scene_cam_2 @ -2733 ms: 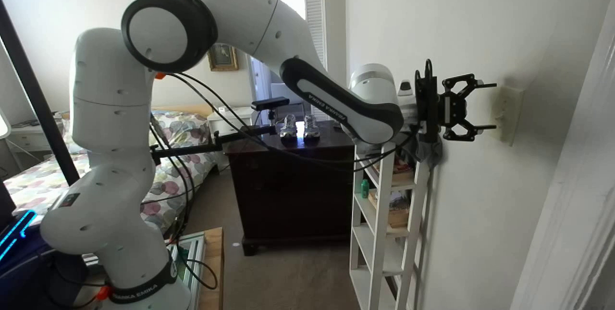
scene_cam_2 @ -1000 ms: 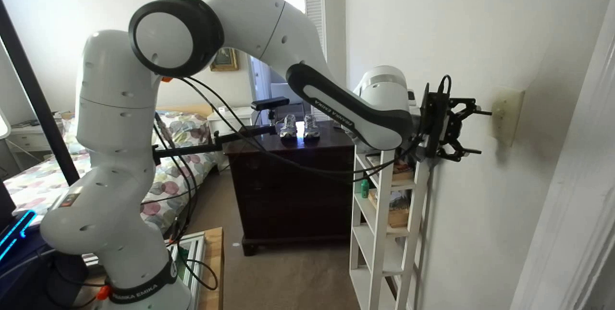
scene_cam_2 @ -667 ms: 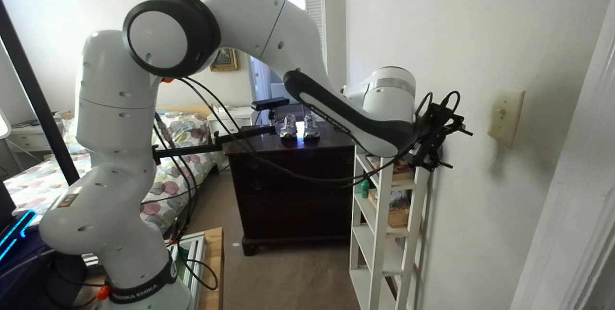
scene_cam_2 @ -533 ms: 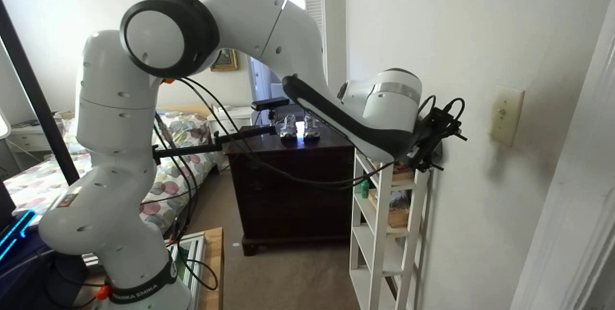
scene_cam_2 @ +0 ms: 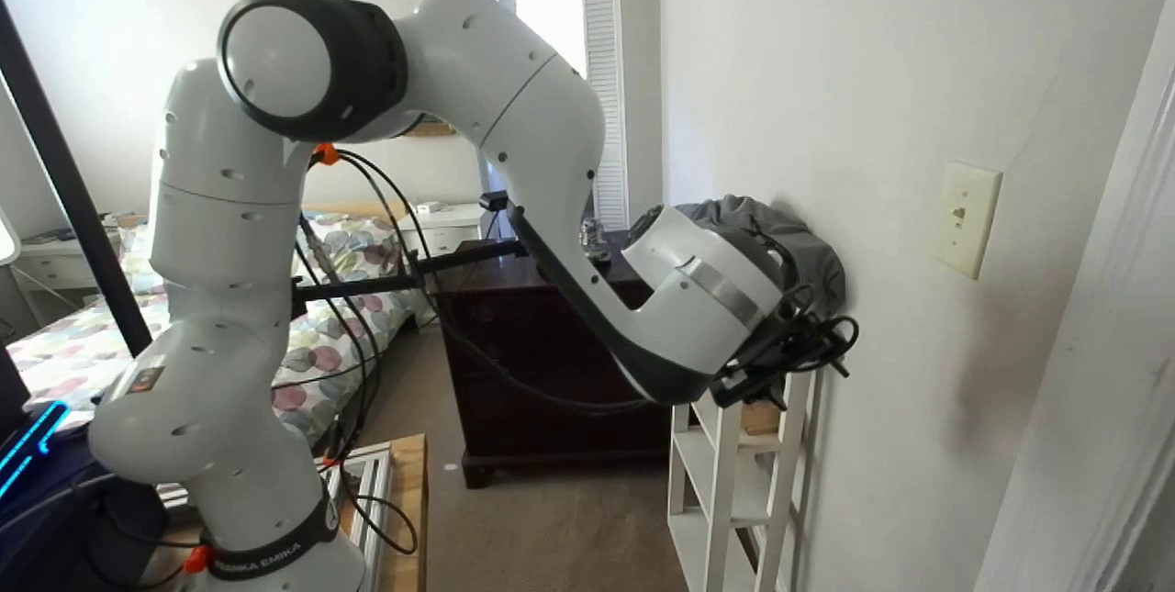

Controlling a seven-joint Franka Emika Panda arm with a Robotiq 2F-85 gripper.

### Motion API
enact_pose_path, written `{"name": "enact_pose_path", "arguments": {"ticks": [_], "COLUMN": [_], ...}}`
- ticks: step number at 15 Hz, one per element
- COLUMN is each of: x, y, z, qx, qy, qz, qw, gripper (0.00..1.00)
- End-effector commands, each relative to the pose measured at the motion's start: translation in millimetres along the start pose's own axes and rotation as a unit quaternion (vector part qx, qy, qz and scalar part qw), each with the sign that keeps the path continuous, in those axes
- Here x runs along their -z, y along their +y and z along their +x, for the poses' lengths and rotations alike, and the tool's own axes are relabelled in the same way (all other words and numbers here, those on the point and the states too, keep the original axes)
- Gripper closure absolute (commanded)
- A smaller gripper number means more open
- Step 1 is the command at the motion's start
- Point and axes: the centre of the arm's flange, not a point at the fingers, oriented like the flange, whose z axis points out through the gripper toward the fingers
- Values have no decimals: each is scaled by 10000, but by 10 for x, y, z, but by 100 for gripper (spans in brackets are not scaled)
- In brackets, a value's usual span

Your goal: Turn on the light

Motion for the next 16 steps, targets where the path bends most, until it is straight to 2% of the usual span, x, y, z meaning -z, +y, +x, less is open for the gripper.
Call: {"name": "enact_pose_path", "arguments": {"ticks": [1,4,5,6,16], "x": [213,186,-150,-158,-163], "y": [309,-34,-779,-890,-800], "z": [286,249,-94,-82,-108], "qx": [-382,-740,-567,-552,-579], "qy": [-568,-787,-584,-609,-622], "qz": [681,1228,780,897,809], "qw": [9953,9865,9936,9926,9931], "gripper": [0,0,0,0,0]}}
